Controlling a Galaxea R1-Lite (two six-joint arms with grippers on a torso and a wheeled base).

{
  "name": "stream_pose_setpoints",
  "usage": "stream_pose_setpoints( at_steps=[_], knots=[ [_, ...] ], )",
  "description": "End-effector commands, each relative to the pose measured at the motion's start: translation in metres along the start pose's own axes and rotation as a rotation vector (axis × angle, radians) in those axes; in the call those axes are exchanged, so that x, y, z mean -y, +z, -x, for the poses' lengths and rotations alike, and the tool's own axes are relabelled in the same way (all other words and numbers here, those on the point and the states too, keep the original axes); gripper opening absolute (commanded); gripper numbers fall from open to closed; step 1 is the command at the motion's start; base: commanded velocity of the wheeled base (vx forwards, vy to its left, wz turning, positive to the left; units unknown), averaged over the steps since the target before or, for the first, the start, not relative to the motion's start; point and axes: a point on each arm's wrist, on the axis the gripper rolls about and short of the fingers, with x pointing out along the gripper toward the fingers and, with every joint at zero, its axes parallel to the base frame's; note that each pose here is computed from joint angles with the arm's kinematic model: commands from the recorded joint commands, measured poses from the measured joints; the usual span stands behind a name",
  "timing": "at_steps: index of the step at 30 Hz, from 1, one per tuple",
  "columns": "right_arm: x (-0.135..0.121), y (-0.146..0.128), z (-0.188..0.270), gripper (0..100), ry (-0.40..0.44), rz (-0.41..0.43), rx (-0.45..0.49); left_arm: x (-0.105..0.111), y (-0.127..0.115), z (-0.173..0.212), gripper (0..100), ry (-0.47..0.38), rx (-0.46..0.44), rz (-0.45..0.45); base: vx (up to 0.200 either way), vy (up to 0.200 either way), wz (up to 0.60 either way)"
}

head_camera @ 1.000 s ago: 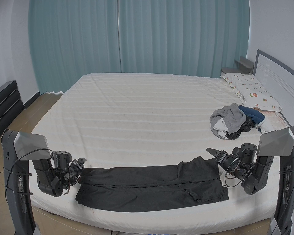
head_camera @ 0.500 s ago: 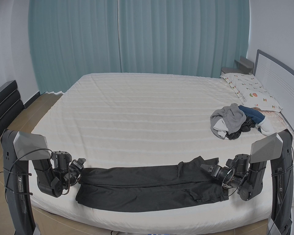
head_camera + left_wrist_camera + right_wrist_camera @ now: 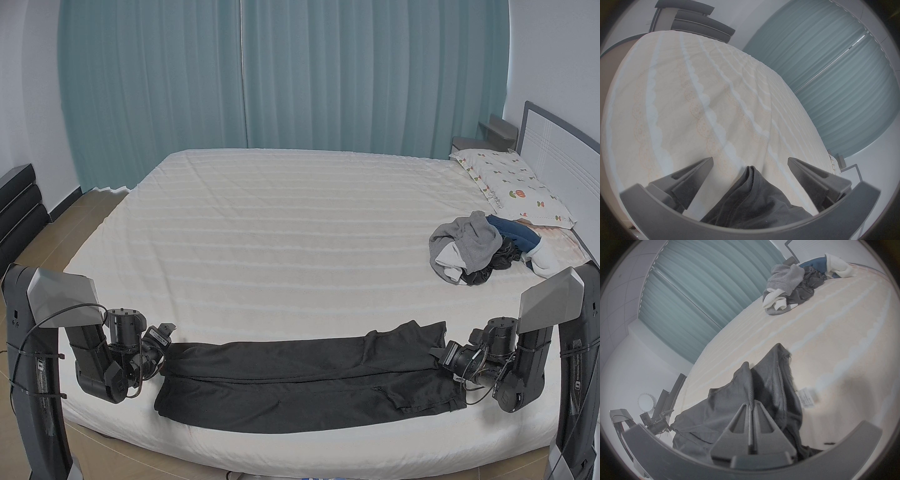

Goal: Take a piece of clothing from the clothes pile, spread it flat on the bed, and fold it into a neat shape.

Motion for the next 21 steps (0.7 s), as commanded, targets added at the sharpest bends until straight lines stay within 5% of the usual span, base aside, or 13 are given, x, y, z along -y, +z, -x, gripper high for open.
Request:
stream_pose_setpoints(
  at_steps=[1, 14, 15, 21],
  knots=[
    [0.001, -0.002, 0.014, 0, -0.005, -0.009, -0.023, 0.0, 0.0, 0.0, 100, -0.001, 0.0, 0.0, 0.0, 0.0, 0.0],
    [0.006, -0.007, 0.027, 0, -0.028, -0.027, -0.063, 0.0, 0.0, 0.0, 100, 0.001, 0.0, 0.004, 0.0, 0.0, 0.0],
    [0.005, -0.006, 0.026, 100, -0.025, -0.027, -0.06, -0.001, 0.0, 0.0, 100, 0.003, 0.0, 0.005, 0.0, 0.0, 0.0],
    [-0.003, 0.009, 0.032, 100, 0.009, -0.083, -0.006, 0.001, 0.005, 0.011, 100, -0.011, 0.017, -0.001, 0.0, 0.0, 0.0]
  ],
)
